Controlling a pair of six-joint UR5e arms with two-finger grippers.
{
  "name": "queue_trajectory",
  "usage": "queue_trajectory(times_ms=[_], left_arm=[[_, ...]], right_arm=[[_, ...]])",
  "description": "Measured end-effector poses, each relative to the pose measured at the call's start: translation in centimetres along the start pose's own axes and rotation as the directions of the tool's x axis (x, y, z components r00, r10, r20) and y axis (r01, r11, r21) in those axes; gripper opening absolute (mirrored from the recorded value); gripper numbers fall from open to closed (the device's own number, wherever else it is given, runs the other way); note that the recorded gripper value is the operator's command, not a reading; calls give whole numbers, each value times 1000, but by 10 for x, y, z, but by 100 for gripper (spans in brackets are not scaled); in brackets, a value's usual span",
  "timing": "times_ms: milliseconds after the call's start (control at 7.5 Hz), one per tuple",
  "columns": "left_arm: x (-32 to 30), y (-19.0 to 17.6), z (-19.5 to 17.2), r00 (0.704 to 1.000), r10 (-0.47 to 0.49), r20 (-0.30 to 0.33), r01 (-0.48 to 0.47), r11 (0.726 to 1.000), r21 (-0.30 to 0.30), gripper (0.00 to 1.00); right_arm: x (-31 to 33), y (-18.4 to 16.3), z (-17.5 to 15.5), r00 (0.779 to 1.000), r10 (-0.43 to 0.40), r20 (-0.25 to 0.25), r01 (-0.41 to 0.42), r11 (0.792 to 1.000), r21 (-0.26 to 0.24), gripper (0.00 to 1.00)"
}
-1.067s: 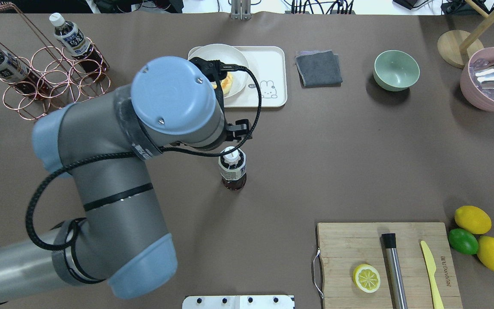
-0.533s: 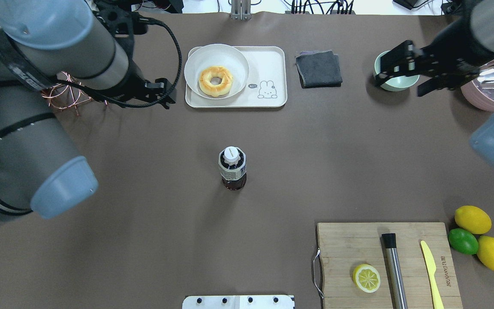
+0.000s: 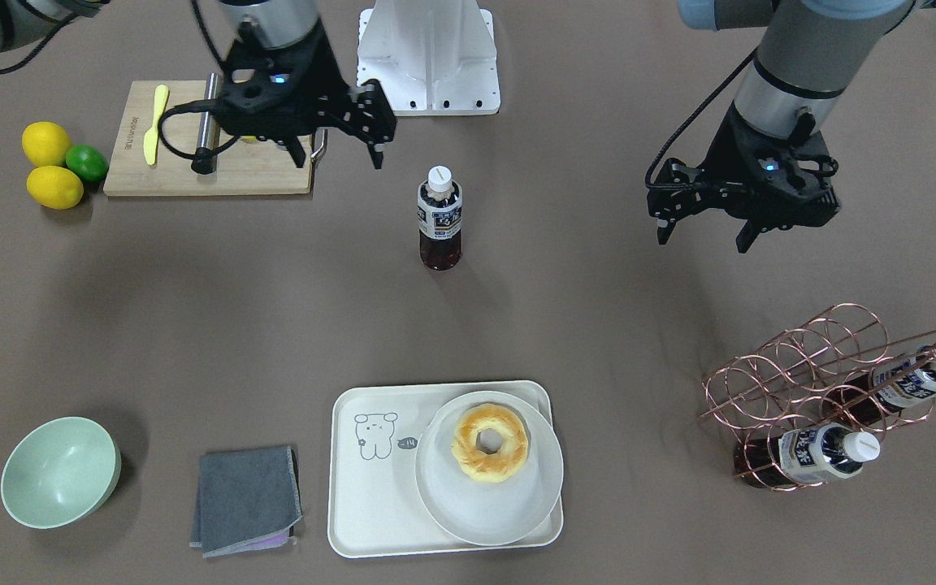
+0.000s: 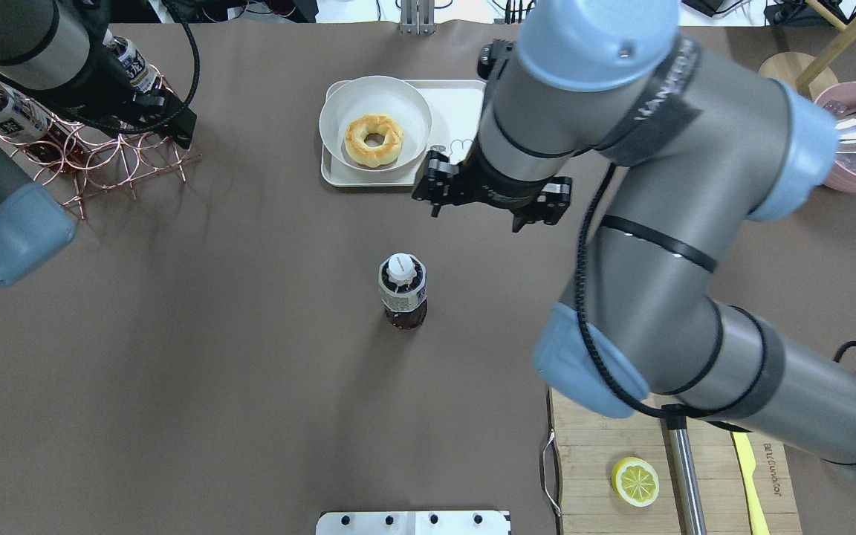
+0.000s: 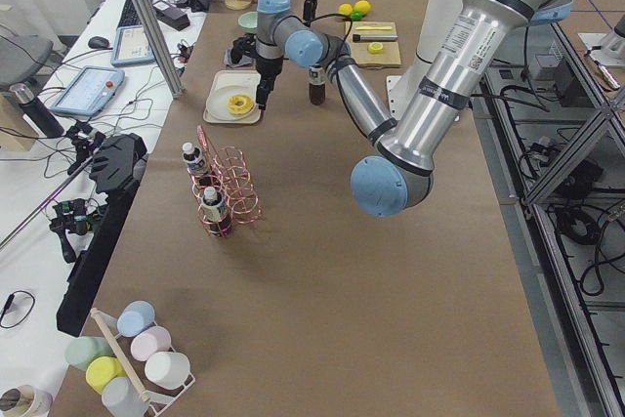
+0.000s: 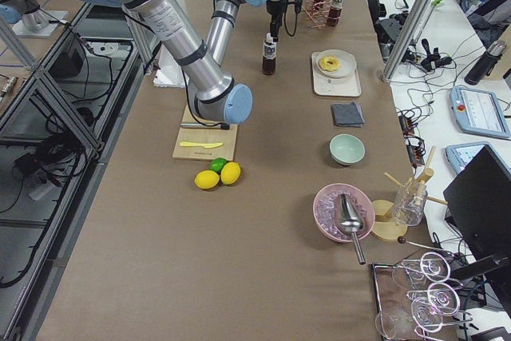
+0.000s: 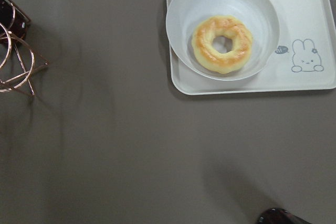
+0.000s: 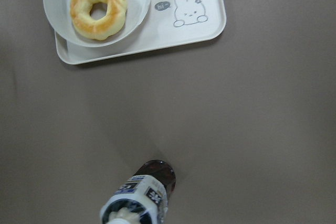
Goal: Place tea on tray
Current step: 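Grasp the standing tea bottle with the right gripper while the left arm withdraws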
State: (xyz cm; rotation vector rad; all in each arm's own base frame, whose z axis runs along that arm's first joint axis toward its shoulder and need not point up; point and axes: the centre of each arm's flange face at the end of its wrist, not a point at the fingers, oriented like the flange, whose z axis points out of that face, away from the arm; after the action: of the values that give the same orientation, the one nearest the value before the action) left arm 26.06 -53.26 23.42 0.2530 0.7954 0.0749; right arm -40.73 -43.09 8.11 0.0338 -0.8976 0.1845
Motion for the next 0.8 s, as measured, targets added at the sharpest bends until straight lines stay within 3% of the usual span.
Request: queue_trajectory(times_ms=[267,400,667,800], left_arm=[[-16,-8,5,1000,18,14,-18,1000,-9,95],[-18,-10,5,1000,21,17,-21,1000,-10,95],[-19,-12,7,1000,21,20,-21,1000,-11,95],[-20,-14,9,1000,21,19,-21,1000,-10,95]], right_arm=[[-48,18,25,997,-56,-46,55,998,-13,98],[-59,23,37,995,-83,-52,83,996,-14,89],[-71,28,66,992,-113,-47,112,993,-28,62],[-73,32,73,992,-120,-40,119,992,-35,39]])
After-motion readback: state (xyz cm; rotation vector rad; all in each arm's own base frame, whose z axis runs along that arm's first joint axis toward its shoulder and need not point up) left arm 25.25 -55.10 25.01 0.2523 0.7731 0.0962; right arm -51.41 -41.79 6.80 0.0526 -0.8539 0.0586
